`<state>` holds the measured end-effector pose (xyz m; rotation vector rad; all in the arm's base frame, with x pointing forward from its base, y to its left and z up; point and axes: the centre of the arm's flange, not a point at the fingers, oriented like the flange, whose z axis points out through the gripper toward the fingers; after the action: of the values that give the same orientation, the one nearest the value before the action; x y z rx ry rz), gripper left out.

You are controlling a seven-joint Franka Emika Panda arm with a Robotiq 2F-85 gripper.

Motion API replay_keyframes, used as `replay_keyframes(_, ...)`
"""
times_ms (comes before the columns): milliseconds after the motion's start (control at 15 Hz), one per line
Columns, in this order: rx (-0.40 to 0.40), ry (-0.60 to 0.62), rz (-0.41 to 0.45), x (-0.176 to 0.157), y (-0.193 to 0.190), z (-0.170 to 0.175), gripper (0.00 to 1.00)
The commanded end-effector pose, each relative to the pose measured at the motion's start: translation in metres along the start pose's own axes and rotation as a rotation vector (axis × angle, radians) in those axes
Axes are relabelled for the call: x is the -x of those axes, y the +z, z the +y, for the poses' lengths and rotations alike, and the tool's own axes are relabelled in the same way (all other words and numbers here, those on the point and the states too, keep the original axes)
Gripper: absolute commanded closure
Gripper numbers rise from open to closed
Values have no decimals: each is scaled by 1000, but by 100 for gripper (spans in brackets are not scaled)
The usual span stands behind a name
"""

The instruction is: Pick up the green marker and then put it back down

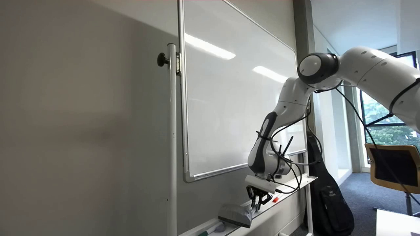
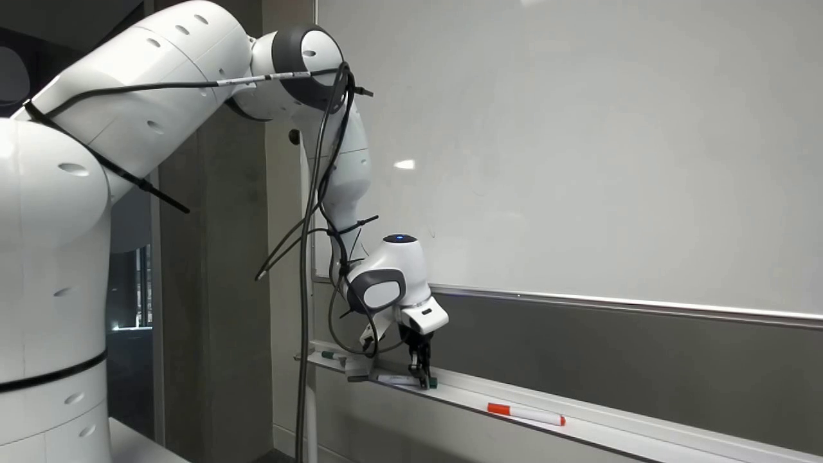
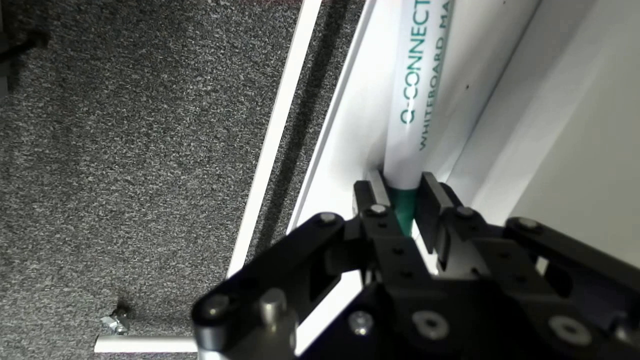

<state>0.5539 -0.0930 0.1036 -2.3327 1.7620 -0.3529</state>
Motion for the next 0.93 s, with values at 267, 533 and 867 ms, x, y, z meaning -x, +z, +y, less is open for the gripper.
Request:
replay_keyframes(267, 11, 27, 85, -28, -39, 5, 95)
replay_keyframes(533, 34, 54, 83, -40, -58, 6, 95)
replay_keyframes(867, 136, 105, 2, -51, -82, 11, 95)
